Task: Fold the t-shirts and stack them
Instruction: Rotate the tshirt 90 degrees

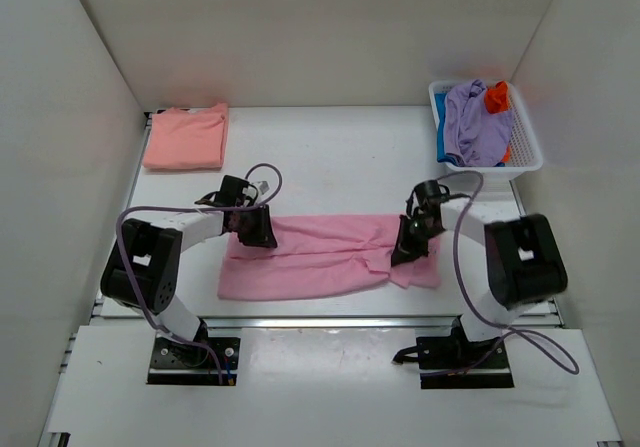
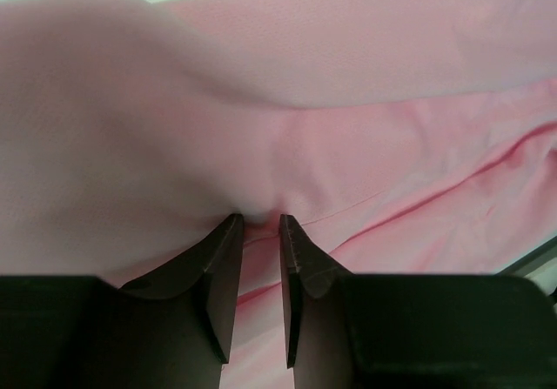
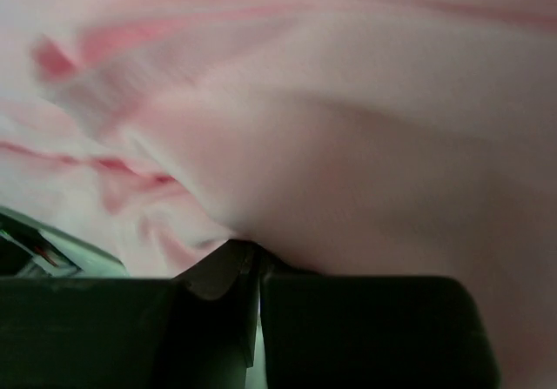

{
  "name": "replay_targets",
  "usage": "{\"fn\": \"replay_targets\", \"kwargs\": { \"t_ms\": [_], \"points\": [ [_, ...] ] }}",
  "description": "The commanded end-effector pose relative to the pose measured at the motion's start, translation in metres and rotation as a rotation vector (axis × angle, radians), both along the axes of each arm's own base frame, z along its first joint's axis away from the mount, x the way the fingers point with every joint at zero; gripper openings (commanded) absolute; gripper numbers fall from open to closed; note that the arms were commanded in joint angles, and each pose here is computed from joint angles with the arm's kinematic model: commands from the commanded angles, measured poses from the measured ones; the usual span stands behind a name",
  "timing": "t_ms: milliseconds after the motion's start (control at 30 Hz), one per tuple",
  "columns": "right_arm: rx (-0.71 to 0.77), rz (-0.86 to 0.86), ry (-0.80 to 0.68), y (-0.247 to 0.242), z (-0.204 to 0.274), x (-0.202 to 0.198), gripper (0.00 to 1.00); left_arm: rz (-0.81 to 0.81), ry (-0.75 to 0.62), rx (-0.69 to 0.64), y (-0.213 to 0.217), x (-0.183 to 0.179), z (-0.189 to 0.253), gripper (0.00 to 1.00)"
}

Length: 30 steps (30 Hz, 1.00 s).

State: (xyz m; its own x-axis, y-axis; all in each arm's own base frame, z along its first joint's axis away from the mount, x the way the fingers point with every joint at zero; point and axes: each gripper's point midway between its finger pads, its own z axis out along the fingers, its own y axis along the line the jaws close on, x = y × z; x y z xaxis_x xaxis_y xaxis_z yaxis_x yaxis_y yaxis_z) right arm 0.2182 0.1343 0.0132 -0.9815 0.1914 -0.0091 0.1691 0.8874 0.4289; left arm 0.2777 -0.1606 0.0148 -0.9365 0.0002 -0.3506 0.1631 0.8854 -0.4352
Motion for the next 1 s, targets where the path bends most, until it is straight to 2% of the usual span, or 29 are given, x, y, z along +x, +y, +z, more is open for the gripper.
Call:
{"fn": "replay_targets", "kwargs": {
  "t_ms": [0,67,100,200,233,267,367,400,467,567,767,833,900,967],
  "points": [
    [-0.122,0.026,-0.184,-0.01,-0.017,0.09,0.0,-0.041,0.129,0.051,0.002,-0.034,-0.025,0.35],
    [-0.102,0.045,-0.271,0.007,0.005,0.144,0.0,-0.041,0.15,0.01,-0.005,-0.041,-0.02,0.37],
    [-0.118,0.07,-0.238,0.012,-0.008,0.149,0.0,-0.057,0.141,-0.009,-0.011,-0.045,-0.017,0.38],
    [-0.12,0.114,-0.316,0.036,0.012,0.21,0.0,-0.094,0.196,-0.05,-0.027,-0.07,-0.014,0.38],
    [-0.127,0.15,-0.277,0.042,-0.003,0.208,0.0,-0.095,0.194,-0.054,-0.03,-0.072,-0.011,0.4],
    [-0.119,0.164,-0.316,0.047,0.011,0.226,0.0,-0.115,0.195,-0.079,-0.039,-0.077,-0.007,0.4],
    [-0.159,0.236,-0.288,0.058,-0.007,0.244,0.0,-0.136,0.213,-0.154,-0.06,-0.091,0.002,0.4],
    [-0.157,0.237,-0.333,0.062,0.006,0.259,0.0,-0.141,0.231,-0.181,-0.067,-0.098,0.006,0.4],
    [-0.181,0.263,-0.294,0.062,-0.004,0.259,0.0,-0.161,0.216,-0.215,-0.079,-0.1,0.011,0.4],
    [-0.194,0.28,-0.339,0.064,0.005,0.268,0.02,-0.16,0.208,-0.255,-0.091,-0.095,0.018,0.39],
    [-0.172,0.267,-0.466,0.056,0.055,0.29,0.08,-0.165,0.205,-0.33,-0.11,-0.082,0.029,0.37],
    [-0.197,0.273,-0.51,0.057,0.075,0.289,0.09,-0.157,0.154,-0.356,-0.116,-0.061,0.044,0.37],
    [-0.229,0.28,-0.548,0.05,0.091,0.287,0.21,-0.154,0.126,-0.362,-0.117,-0.046,0.057,0.36],
    [-0.215,0.281,-0.627,0.052,0.128,0.277,0.41,-0.141,0.119,-0.352,-0.11,-0.03,0.066,0.36]
  ]
}}
